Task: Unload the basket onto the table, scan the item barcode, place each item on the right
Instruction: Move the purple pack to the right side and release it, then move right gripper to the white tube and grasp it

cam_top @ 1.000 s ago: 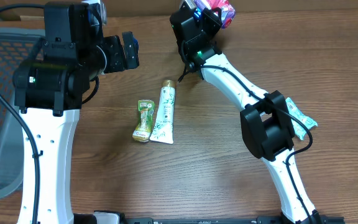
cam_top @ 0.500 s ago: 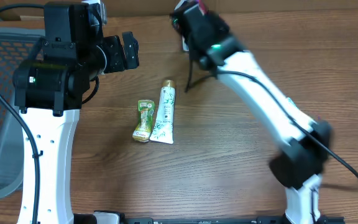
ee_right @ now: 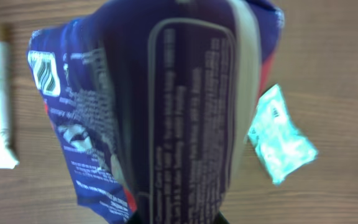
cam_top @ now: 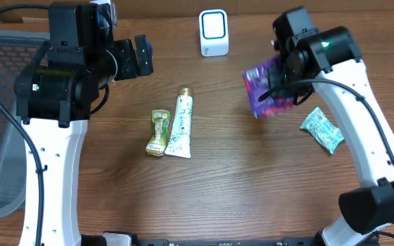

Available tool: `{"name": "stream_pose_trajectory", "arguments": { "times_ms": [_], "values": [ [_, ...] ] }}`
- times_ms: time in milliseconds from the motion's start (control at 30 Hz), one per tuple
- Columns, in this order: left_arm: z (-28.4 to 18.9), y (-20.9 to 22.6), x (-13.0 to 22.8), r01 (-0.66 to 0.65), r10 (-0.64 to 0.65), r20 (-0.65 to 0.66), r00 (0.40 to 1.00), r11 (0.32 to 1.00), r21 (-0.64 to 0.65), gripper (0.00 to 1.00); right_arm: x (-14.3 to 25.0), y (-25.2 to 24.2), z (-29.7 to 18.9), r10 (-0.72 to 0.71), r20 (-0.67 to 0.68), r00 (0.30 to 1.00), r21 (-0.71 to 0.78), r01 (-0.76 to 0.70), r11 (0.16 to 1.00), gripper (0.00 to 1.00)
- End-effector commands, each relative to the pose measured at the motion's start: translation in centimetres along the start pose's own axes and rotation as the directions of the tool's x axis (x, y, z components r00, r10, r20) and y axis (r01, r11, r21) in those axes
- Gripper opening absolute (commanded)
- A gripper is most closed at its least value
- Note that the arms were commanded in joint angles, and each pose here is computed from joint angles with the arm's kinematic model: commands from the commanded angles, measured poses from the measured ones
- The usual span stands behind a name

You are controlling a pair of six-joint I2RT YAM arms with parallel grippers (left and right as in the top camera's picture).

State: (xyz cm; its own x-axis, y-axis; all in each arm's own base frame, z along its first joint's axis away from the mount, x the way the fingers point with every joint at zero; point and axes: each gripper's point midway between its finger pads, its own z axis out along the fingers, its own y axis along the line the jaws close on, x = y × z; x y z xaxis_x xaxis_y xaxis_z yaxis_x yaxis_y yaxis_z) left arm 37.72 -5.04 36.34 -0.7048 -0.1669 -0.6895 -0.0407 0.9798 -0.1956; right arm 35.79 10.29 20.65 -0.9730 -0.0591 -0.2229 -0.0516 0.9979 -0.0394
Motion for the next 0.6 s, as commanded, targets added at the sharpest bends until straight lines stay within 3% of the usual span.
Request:
{"name": "stream_pose_trajectory", "arguments": {
  "times_ms": [0,167,400,567],
  "values": [
    [0.2,0.0,-0.2,-0.017,0.017,0.002,1.000,1.000,-0.005,1.00,2.0,-1.8,4.1,0.193,-0.106,0.975,0.006,-0.193,0.981,0.04],
    [0.2,0.0,-0.2,-0.017,0.017,0.002,1.000,1.000,-0.005,1.00,4.9,-6.2,10.5,0.457,-0.193,0.868,0.046,-0.458,0.888,0.04],
    [0.2,0.0,-0.2,-0.017,0.017,0.002,1.000,1.000,-0.005,1.00,8.9,-10.4,15.2,0.577,-0.245,0.779,0.099,-0.572,0.814,0.04],
    [0.2,0.0,-0.2,-0.017,0.017,0.002,1.000,1.000,-0.005,1.00,9.6,-14.3,16.2,0.647,-0.180,0.741,0.173,-0.623,0.763,0.04]
  ]
}}
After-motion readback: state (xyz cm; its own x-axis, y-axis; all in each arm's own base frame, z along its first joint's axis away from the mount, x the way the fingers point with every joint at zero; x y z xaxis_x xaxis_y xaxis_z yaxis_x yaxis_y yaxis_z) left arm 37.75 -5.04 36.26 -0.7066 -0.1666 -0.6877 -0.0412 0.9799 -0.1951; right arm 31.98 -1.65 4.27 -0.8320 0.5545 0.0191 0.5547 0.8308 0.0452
